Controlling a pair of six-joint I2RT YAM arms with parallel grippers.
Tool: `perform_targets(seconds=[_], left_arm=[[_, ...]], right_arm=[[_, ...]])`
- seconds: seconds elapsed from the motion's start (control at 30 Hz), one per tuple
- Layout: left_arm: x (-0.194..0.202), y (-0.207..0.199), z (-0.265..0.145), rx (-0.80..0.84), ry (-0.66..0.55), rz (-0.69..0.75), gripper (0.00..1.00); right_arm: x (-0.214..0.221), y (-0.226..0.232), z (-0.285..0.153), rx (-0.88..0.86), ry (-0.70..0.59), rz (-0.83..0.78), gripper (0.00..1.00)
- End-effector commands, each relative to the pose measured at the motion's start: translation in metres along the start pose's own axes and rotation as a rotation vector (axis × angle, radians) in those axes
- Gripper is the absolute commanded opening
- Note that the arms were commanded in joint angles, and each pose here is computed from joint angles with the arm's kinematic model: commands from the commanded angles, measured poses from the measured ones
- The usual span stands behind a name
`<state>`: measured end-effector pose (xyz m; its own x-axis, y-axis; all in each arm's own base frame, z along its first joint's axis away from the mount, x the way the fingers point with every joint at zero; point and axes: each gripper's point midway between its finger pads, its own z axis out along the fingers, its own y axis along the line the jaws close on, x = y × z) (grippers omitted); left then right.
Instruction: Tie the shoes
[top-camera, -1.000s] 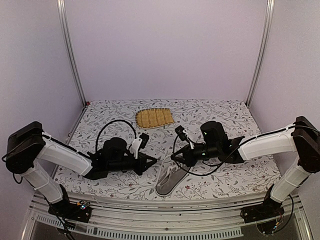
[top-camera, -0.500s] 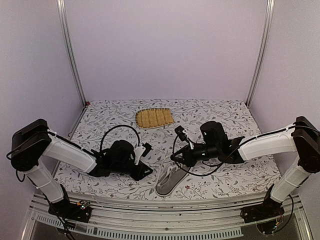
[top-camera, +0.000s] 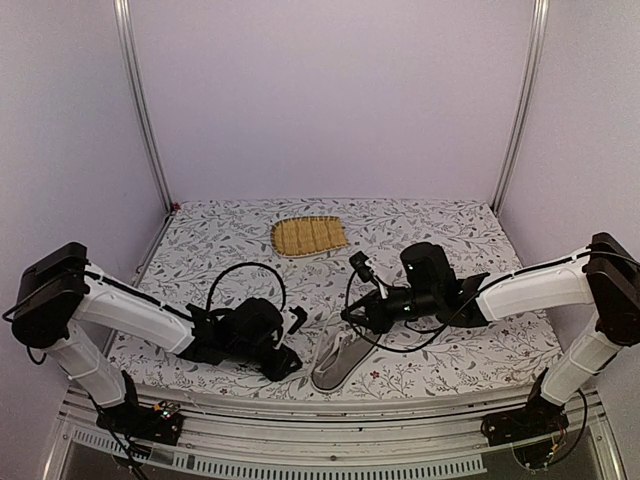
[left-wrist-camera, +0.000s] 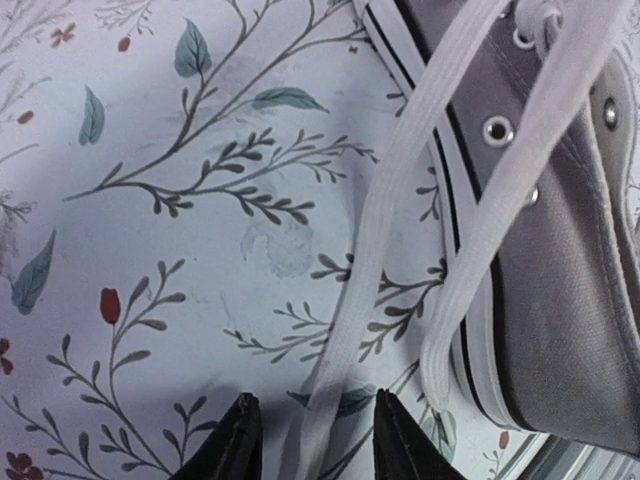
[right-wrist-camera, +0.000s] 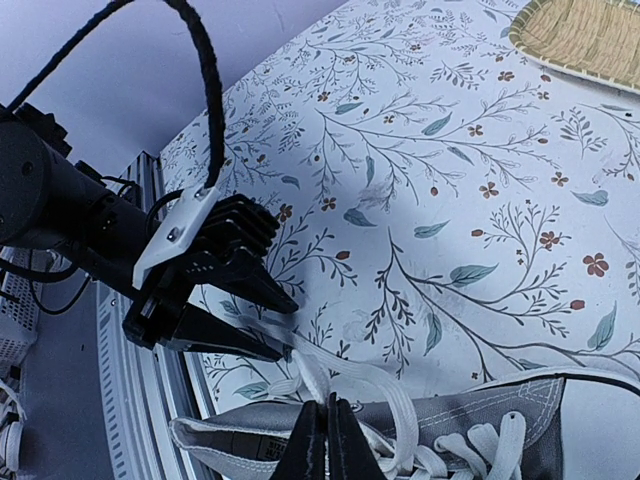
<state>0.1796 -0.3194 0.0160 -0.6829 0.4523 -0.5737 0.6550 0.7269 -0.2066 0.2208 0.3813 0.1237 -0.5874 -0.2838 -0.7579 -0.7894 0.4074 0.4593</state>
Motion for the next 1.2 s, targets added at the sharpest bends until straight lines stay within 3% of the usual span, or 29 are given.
perform_targets(seconds=[0.0, 0.3, 0.47, 0.57, 0.6, 0.7, 0.9, 1.17], left_arm=[[0.023, 0.003, -0.006, -0.070, 0.085, -0.023, 0.38], [0.045, 0.010, -0.012, -0.169, 0.153, 0.008, 0.32], [0.053, 0.014, -0.011, -0.203, 0.180, 0.020, 0.19], [0.060, 0.018, -0.010, -0.228, 0.190, 0.022, 0.00], [0.062, 0.021, -0.010, -0.241, 0.186, 0.017, 0.00], [0.059, 0.022, -0.011, -0.240, 0.148, -0.005, 0.00], [0.008, 0.002, -0.031, -0.163, -0.040, -0.072, 0.00], [-0.050, -0.053, -0.076, 0.157, -0.264, -0.154, 0.00]], right_arm=[[-0.014, 0.009, -0.001, -0.020, -0.039, -0.014, 0.02], [-0.015, 0.009, -0.001, -0.025, -0.046, -0.016, 0.02], [-0.016, 0.009, -0.001, -0.024, -0.050, -0.015, 0.02], [-0.018, 0.010, -0.002, -0.021, -0.055, -0.018, 0.02], [-0.018, 0.010, -0.002, -0.020, -0.057, -0.017, 0.02], [-0.020, 0.010, -0.002, -0.019, -0.062, -0.017, 0.02], [-0.021, 0.008, -0.002, -0.011, -0.067, -0.013, 0.02], [-0.024, 0.007, -0.001, -0.003, -0.076, -0.008, 0.02]])
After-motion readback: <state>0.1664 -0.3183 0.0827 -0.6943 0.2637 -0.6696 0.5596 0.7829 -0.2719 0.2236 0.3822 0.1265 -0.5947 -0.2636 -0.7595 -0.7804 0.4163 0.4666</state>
